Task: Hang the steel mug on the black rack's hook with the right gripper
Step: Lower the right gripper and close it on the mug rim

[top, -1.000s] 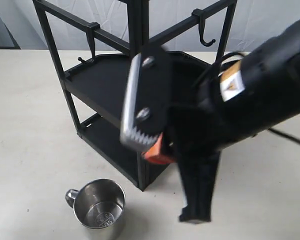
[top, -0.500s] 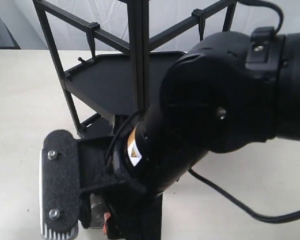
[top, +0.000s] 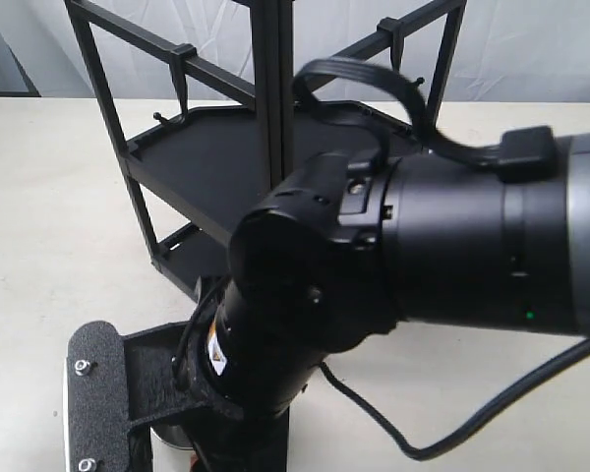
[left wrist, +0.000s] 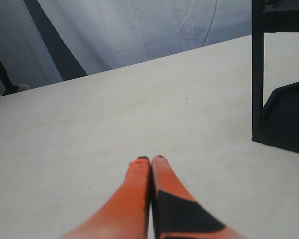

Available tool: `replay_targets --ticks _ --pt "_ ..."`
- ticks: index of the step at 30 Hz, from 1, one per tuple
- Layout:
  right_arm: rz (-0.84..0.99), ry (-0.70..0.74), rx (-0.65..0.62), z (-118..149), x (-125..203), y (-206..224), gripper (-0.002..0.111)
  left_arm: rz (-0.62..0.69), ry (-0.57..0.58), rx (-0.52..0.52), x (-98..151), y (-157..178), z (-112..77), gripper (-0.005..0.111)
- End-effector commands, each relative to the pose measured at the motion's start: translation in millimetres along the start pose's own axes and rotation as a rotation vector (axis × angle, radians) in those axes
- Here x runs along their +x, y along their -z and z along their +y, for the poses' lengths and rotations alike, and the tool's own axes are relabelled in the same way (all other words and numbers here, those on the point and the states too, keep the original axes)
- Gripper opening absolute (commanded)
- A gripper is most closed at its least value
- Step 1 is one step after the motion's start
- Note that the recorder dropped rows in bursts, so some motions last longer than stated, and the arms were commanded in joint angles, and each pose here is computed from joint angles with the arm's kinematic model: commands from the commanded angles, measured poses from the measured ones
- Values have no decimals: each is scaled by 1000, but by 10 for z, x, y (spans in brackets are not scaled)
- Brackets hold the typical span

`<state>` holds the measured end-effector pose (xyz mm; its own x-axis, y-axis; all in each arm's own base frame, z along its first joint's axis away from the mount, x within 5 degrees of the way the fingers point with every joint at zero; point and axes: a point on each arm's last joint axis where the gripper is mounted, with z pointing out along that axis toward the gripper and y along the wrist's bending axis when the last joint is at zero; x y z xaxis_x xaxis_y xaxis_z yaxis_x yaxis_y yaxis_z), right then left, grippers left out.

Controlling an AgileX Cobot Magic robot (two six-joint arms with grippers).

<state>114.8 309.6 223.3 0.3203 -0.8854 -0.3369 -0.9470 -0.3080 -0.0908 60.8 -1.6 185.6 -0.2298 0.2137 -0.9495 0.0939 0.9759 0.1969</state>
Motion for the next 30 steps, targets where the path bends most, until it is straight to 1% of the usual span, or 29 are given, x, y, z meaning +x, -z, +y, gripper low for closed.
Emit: replay_targets --ticks 1,12,26,27,28,29,30 --pt "-7 12 21 -39 -26 -83 50 -43 3 3 -29 17 -1 2" --pt "18 2 7 -75 -10 -291 50 -61 4 -1 -37 32 1 2" --pt "25 -40 -34 -65 -4 -426 50 -61 4 -1 -37 32 1 2" --pt "23 -43 -35 -64 -6 -426 47 -61 4 -1 -37 32 1 2" --pt "23 -43 -35 -64 -6 -426 41 -61 4 -1 -37 32 1 2" --pt "22 -46 -36 -63 -7 -426 29 -61 4 -1 -37 32 1 2" --pt "22 -46 -36 -63 -7 -426 23 -61 4 -1 -37 32 1 2"
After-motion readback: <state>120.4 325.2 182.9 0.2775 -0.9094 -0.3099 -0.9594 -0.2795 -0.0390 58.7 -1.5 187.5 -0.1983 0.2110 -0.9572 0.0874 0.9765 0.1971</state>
